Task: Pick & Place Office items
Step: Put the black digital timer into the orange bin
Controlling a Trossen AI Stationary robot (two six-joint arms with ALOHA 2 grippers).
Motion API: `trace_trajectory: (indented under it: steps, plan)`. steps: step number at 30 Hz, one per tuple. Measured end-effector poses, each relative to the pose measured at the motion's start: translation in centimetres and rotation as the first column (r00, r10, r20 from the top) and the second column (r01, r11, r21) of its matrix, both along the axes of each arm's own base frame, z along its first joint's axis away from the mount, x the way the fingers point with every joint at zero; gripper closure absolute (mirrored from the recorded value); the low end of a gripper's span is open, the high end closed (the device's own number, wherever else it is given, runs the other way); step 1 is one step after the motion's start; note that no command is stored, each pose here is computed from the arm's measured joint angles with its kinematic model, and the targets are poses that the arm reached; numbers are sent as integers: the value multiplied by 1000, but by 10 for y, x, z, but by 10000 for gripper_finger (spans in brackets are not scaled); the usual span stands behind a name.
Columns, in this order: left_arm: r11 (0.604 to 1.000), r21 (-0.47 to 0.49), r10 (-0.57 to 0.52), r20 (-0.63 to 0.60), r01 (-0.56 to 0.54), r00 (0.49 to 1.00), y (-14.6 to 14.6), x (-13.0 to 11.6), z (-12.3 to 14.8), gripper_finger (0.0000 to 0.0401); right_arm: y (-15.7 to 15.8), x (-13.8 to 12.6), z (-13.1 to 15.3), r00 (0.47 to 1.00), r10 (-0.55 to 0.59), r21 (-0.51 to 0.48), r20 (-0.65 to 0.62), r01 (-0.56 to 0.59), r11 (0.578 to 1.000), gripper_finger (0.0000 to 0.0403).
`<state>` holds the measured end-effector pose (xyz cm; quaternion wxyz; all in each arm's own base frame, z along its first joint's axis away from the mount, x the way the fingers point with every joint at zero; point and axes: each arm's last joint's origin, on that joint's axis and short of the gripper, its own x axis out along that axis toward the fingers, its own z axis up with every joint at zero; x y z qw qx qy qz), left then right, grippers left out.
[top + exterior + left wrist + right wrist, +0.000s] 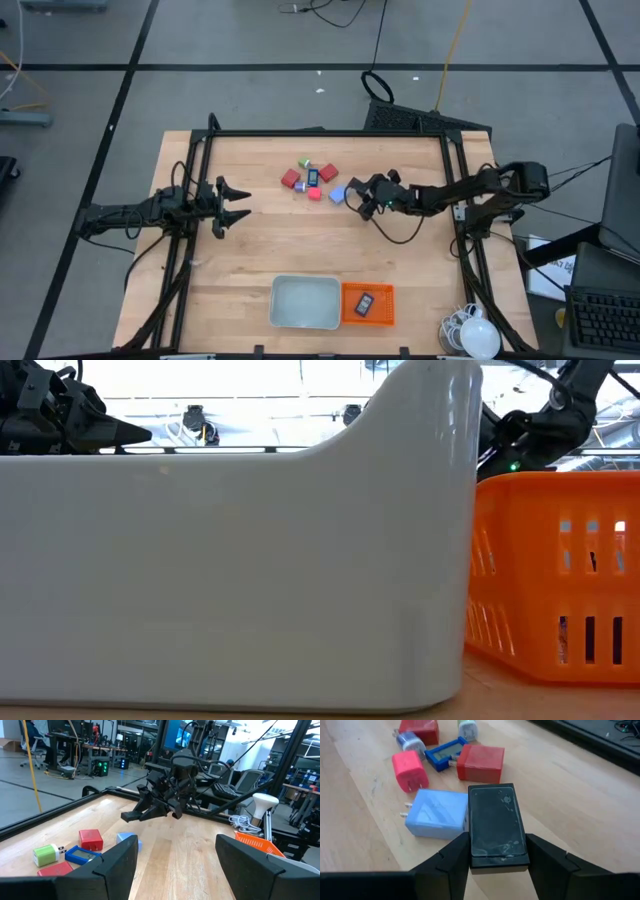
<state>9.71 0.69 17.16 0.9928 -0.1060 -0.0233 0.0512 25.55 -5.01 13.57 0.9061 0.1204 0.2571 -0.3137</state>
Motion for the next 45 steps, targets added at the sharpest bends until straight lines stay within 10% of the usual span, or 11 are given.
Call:
trace_trajectory:
  steps: [37, 45]
  plan:
    - [1000, 0, 1, 1, -1, 1000, 0, 0, 0, 130, 15, -94, 11, 982, 5, 11, 191, -8, 1000, 238]
    - [1000, 0, 1, 0, -1, 1000, 0, 0, 0, 130, 21, -106, 12, 949, 160, 49, 273, -180, 983, 238]
